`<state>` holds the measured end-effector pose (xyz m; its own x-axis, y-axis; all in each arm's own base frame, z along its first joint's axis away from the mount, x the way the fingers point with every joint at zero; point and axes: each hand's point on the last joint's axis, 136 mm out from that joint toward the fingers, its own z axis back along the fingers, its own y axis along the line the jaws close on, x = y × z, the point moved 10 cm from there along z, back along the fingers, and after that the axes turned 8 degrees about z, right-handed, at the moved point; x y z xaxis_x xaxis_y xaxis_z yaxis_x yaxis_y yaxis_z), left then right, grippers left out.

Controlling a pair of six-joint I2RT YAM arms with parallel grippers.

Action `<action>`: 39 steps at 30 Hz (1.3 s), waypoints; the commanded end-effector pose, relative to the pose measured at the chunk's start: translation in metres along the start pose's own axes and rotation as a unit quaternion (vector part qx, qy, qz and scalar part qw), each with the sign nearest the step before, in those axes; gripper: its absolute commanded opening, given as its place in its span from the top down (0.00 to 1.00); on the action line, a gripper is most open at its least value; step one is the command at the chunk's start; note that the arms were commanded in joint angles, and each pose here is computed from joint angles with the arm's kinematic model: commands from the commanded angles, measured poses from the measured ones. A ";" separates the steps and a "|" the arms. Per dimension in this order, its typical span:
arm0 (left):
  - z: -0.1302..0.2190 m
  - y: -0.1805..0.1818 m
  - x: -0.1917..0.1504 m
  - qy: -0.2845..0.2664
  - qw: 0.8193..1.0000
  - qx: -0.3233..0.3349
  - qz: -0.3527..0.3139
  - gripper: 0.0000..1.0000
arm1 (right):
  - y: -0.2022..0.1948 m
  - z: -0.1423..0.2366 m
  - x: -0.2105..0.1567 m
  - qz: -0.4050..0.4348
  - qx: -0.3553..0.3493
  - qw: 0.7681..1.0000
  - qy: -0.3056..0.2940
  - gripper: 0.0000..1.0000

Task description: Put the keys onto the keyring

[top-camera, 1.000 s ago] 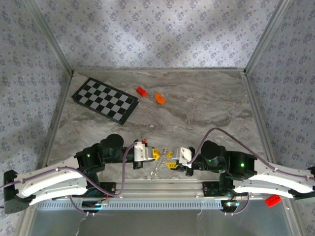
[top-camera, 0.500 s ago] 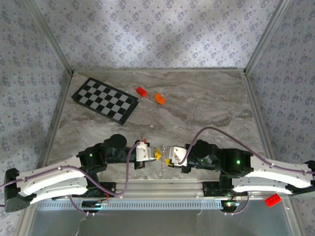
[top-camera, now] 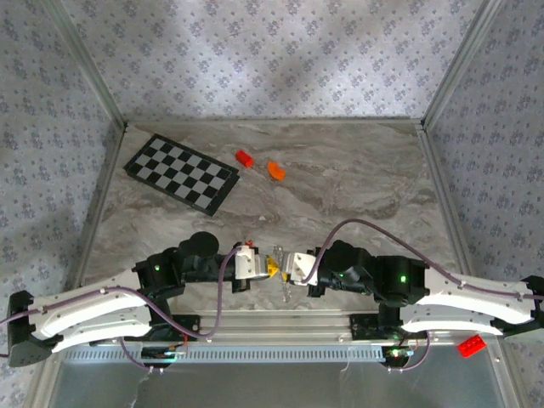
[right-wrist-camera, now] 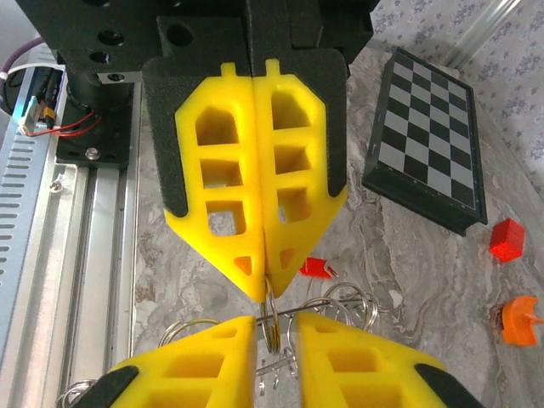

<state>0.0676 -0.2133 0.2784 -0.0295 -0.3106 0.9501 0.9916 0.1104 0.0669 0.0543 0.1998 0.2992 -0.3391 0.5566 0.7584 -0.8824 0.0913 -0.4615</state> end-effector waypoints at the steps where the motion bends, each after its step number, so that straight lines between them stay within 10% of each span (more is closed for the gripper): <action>1: 0.001 -0.003 0.012 -0.025 1.000 -0.014 -0.010 1.00 | -0.002 -0.002 0.001 0.000 -0.006 1.000 -0.013 0.84; 15: 0.013 -0.006 0.020 -0.073 0.997 -0.019 -0.005 0.98 | -0.001 -0.002 -0.004 0.000 -0.012 1.000 -0.021 1.00; 19: 0.022 -0.008 0.023 -0.102 0.995 -0.016 -0.001 0.80 | 0.002 0.006 -0.001 -0.004 -0.006 0.995 -0.098 1.00; 39: 0.041 -0.017 0.046 -0.189 0.979 -0.070 0.003 0.75 | -0.009 0.035 0.017 -0.023 -0.014 0.934 -0.356 1.00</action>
<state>0.0496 -0.1925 0.3226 -0.0371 0.0068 0.9993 0.9992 0.0139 0.0370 0.0491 0.1848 0.3110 -0.4174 0.0027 0.9087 -0.9023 0.1172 -0.4148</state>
